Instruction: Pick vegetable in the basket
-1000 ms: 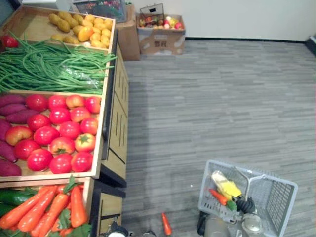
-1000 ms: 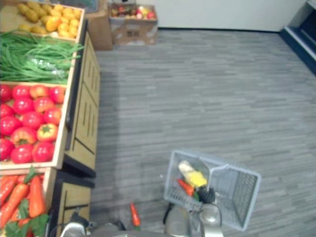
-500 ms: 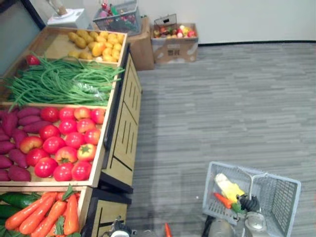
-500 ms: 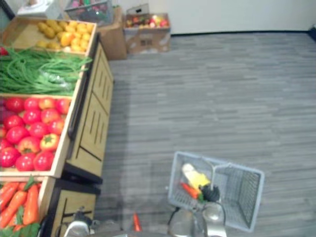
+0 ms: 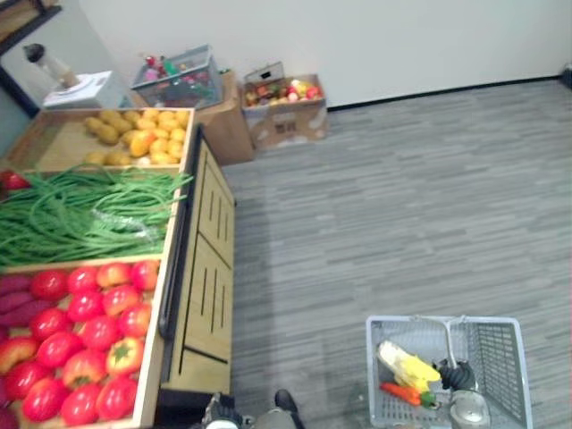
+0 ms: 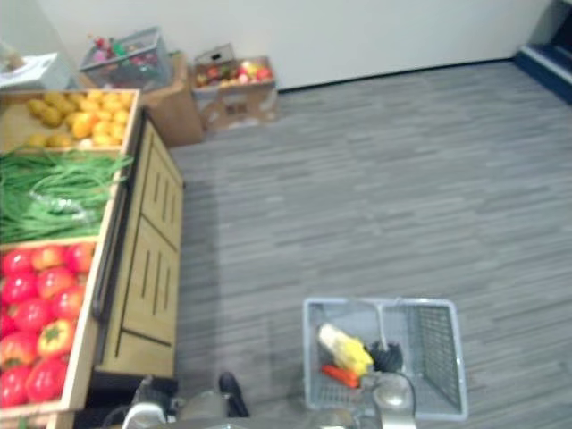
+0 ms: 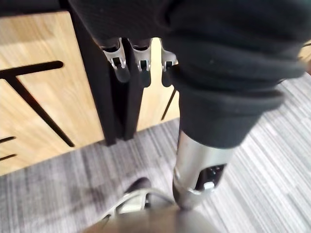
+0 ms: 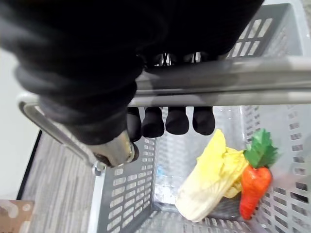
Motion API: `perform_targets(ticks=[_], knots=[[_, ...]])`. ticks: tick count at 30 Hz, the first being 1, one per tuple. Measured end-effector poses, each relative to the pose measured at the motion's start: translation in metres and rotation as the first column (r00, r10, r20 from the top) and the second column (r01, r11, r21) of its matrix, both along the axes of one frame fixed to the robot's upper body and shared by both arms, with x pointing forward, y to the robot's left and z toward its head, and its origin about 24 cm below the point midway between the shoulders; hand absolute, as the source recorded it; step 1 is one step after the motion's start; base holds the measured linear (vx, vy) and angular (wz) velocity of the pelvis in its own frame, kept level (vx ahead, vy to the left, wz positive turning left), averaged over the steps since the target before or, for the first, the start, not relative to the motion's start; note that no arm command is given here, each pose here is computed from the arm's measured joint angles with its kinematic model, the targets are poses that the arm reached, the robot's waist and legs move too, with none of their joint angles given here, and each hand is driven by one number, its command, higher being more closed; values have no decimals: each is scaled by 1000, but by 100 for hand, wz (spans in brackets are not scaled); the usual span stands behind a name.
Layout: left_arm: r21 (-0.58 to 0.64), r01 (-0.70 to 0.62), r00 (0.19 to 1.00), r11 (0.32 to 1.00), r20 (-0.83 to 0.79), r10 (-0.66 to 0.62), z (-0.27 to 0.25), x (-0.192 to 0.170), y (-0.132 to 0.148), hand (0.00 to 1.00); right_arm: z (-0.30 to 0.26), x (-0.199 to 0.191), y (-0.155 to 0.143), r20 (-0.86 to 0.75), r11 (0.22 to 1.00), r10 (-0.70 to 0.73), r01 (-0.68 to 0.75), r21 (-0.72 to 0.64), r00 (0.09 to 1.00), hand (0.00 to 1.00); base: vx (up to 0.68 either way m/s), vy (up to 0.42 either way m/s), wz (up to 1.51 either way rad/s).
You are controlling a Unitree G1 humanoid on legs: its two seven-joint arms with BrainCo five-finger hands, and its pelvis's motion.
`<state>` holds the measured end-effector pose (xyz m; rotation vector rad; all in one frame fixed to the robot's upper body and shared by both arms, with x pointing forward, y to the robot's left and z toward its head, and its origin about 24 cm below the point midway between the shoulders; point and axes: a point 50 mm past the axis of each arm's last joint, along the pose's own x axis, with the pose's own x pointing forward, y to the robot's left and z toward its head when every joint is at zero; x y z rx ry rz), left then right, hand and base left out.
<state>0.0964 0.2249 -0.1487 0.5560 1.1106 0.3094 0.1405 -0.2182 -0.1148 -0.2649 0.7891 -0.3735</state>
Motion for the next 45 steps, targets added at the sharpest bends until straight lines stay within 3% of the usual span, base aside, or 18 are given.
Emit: perform_targets(ticks=[11, 17, 23, 28, 38, 45], knots=[[33, 101, 994, 994, -33, -100, 1, 0, 0, 0, 12, 10, -1, 75, 1000, 14, -12, -22, 997, 100, 91, 87, -10], [49, 108, 994, 993, 8, -109, 5, 14, 1, 0, 16, 29, 10, 112, 998, 55, -55, -8, 992, 100, 40, -233, -9], [8, 112, 993, 994, 26, -113, 3, 17, -14, 0, 23, 35, -5, 114, 994, 78, -69, -83, 990, 100, 64, -272, 32], [23, 61, 998, 998, 28, -62, 3, 9, -2, 0, 16, 30, 14, 93, 993, 116, -112, -42, 989, 100, 40, -166, 27], [26, -26, 999, 999, 44, 25, 3, 5, -3, 0, 6, 3, -13, -3, 994, 72, -72, -77, 997, 100, 48, -64, 37], [6, -87, 996, 996, 28, 87, 0, -8, -6, 0, -10, -15, 1, -53, 999, 51, -51, 15, 997, 100, 124, 84, 38]])
